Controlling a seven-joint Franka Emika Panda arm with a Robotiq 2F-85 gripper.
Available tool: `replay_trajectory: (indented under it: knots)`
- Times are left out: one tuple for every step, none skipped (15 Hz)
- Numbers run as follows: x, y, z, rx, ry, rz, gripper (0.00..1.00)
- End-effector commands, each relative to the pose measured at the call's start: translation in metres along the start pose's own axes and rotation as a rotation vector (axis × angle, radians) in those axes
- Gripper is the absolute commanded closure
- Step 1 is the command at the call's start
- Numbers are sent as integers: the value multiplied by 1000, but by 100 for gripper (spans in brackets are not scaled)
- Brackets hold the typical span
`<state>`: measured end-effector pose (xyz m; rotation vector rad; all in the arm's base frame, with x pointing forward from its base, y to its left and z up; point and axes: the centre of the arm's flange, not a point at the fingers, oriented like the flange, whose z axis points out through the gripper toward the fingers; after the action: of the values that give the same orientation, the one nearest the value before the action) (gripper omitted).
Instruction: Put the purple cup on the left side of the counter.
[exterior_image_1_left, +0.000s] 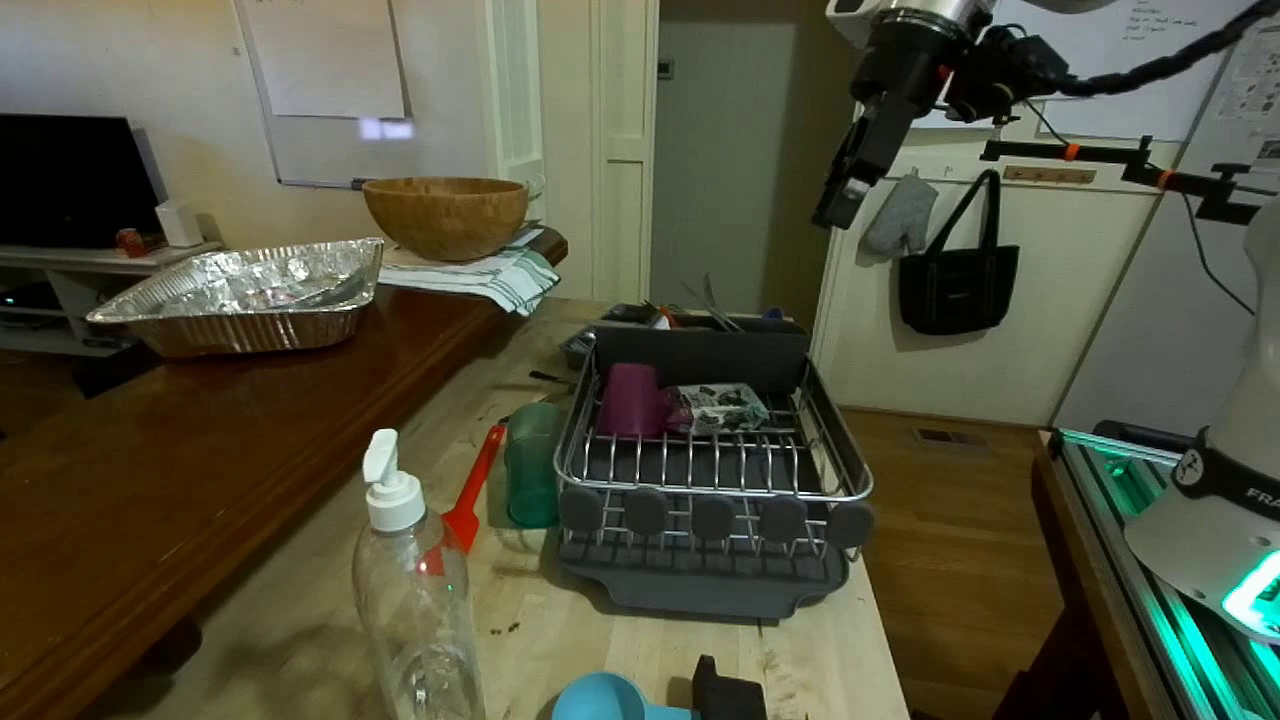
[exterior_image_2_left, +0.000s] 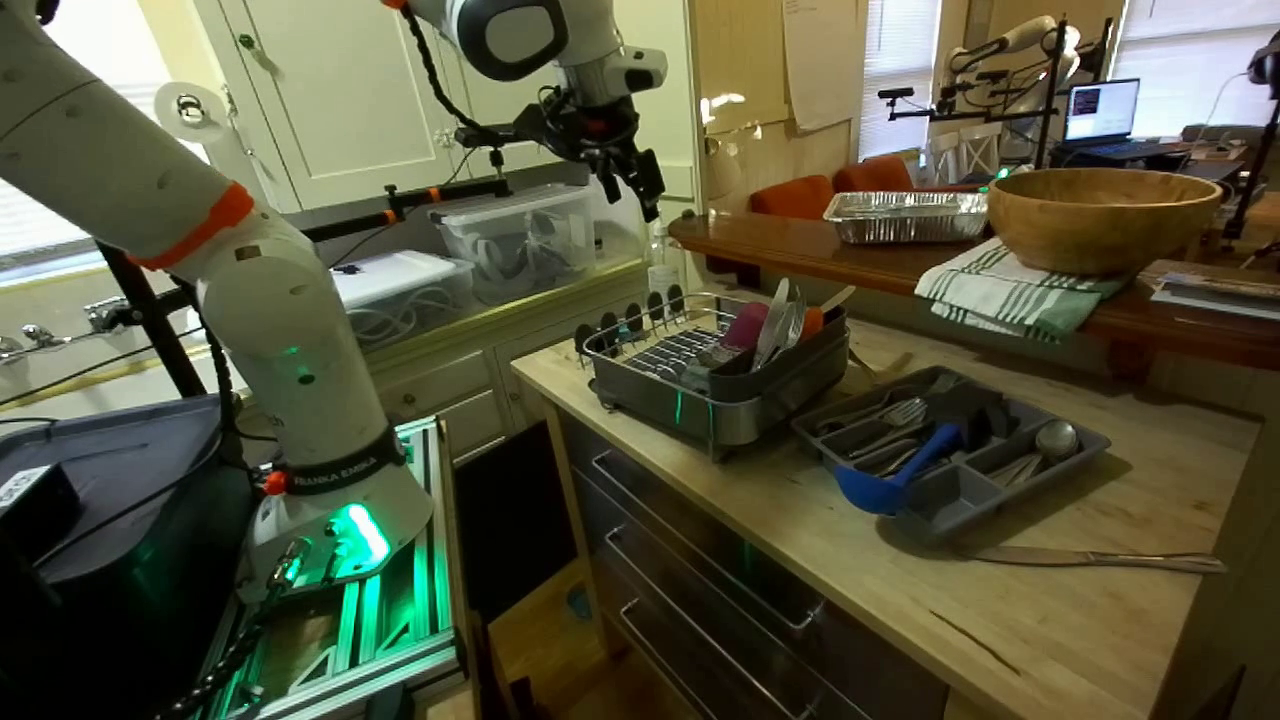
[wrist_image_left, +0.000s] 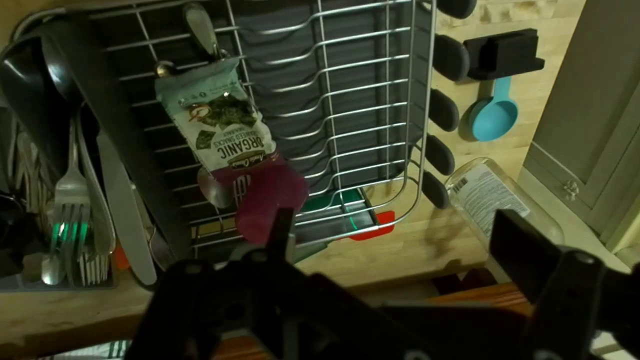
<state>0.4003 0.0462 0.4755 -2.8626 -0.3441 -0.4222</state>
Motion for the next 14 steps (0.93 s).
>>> replay_trajectory:
  knots:
    - [50, 22, 6, 42, -71, -17, 0]
    - [59, 25, 8, 54, -83, -12, 0]
    - [66, 27, 10, 58, -94, 5, 0]
    - [38, 18, 5, 28, -48, -3, 0]
    - [46, 21, 7, 31, -58, 2, 0]
    - [51, 22, 10, 33, -67, 4, 0]
    - [55, 23, 12, 33, -71, 5, 0]
    - [57, 24, 14, 33, -74, 6, 0]
    - [57, 24, 14, 33, -76, 7, 0]
    - [57, 24, 14, 34, -76, 7, 0]
    - [57, 24, 14, 34, -76, 7, 0]
    - [65, 26, 18, 47, -64, 7, 0]
    - [76, 29, 20, 59, -64, 1, 0]
    - [83, 33, 22, 78, -71, 1, 0]
